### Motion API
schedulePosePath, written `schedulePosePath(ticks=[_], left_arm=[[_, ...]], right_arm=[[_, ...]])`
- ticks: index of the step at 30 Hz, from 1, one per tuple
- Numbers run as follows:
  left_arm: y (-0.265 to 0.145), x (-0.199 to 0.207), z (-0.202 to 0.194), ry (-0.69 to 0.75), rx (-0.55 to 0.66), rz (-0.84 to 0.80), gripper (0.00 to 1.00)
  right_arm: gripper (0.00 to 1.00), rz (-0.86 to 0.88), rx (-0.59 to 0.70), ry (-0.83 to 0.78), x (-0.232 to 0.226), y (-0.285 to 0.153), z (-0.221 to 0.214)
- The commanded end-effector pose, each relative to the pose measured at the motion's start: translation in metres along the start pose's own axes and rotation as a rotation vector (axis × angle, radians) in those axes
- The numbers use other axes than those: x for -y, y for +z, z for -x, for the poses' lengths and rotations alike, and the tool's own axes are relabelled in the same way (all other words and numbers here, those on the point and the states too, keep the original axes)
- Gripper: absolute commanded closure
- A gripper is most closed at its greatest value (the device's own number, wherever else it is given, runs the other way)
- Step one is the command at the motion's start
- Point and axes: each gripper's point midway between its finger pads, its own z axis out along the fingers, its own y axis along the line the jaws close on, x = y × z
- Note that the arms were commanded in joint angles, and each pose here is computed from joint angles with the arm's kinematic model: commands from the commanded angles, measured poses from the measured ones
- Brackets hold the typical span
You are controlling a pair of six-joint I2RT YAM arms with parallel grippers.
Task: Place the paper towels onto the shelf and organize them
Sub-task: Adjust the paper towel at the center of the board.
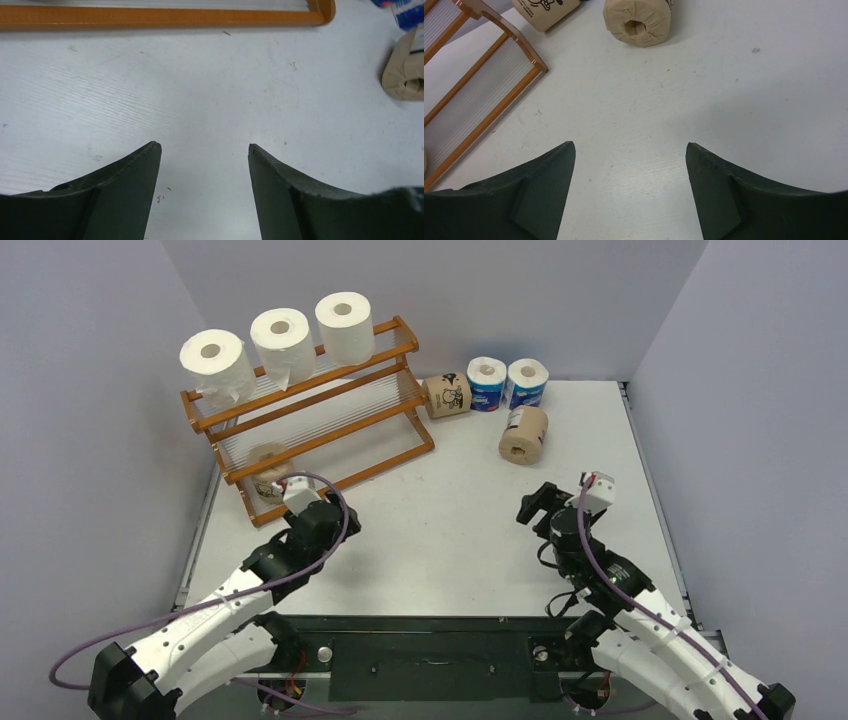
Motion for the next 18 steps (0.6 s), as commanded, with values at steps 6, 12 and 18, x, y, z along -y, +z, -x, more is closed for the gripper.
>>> schedulePosePath(ticks=[6, 12, 18], left_arm=[[-0.02, 0.048, -0.015, 0.087, -0.019, -0.189, 0.35], [-0.021, 0.051, -0.033, 0.076, -0.072, -0.257, 0.35], [-0.02, 0.051, -0.047, 0.029, -0.106, -0.285, 0.34]], right_arm=[[0.2, 0.06, 0.059, 0.364, -0.043, 0.045, 0.047], [0.17, 0.137, 0.087, 0.632, -0.058, 0.087, 0.056], [0.14, 0.053, 0.153, 0.791, -0.05, 0.124, 0.055]])
